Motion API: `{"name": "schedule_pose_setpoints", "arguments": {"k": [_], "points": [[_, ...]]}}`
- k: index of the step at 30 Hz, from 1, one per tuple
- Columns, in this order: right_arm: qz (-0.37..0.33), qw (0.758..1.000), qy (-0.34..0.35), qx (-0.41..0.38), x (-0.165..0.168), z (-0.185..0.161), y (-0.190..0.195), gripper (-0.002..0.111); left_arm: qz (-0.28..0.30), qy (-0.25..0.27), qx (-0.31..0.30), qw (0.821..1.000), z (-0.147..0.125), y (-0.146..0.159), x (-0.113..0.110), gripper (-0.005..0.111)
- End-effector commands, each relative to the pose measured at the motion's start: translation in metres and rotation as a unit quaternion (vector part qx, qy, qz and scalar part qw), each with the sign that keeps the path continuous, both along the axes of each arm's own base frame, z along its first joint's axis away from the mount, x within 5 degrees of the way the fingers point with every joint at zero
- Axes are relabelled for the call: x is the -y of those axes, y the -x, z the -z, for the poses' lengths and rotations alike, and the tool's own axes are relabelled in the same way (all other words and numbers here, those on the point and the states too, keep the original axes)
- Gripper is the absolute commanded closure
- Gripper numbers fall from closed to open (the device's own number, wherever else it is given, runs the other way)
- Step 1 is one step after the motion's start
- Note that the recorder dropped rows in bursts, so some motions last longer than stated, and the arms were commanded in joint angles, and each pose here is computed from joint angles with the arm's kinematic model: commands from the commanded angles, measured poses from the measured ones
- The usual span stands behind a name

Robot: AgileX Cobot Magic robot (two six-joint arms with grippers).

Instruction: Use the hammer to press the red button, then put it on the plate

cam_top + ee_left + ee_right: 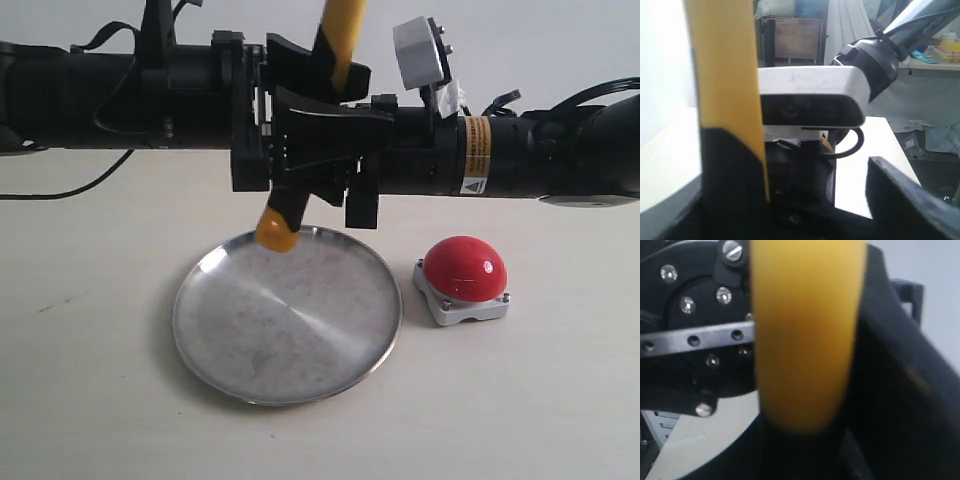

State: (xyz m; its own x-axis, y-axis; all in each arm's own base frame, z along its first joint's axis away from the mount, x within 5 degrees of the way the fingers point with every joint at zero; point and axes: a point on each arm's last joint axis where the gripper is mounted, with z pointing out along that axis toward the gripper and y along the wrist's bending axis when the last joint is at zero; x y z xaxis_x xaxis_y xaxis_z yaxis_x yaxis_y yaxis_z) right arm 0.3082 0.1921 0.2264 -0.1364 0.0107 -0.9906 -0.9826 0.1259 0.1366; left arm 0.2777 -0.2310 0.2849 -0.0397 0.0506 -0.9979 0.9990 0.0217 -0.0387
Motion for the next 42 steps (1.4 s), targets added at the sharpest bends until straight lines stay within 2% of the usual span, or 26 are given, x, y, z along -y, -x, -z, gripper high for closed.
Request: {"name": "schedule_pose_setpoints", "arguments": {"k": [1,8,12,20,28,31,38,42], "points": [[0.065,0.996,-0.055,-0.016,0.006,-0.017,-0.013,0.108,0.066,0.010,0.005,0.998,-0.001,0.017,0.007,0.054],[0.065,0.996,-0.055,-0.015,0.006,-0.017,-0.013,0.108,0.056,0.003,0.003,0.998,0.000,0.015,0.007,0.078],[0.064,0.996,-0.055,-0.015,0.006,-0.017,-0.013,0.108,0.049,-0.001,0.002,0.999,0.001,0.014,0.007,0.106],[0.064,0.996,-0.055,-0.018,0.006,-0.017,-0.013,0.108,0.044,-0.002,0.002,0.999,0.001,0.012,0.006,0.107],[0.063,0.996,-0.055,-0.020,0.006,-0.017,-0.013,0.108,0.024,0.006,0.015,1.000,-0.009,0.007,-0.009,0.107],[0.061,0.997,-0.053,-0.018,0.006,-0.017,-0.012,0.101,0.016,0.009,0.016,1.000,-0.012,0.004,-0.015,0.107],[0.059,0.997,-0.050,-0.017,0.006,-0.016,-0.012,0.070,0.009,0.010,0.012,1.000,-0.012,0.000,-0.020,0.107],[0.058,0.997,-0.049,-0.017,0.006,-0.016,-0.012,0.059,0.009,0.010,0.011,1.000,-0.012,0.000,-0.020,0.107]]}}
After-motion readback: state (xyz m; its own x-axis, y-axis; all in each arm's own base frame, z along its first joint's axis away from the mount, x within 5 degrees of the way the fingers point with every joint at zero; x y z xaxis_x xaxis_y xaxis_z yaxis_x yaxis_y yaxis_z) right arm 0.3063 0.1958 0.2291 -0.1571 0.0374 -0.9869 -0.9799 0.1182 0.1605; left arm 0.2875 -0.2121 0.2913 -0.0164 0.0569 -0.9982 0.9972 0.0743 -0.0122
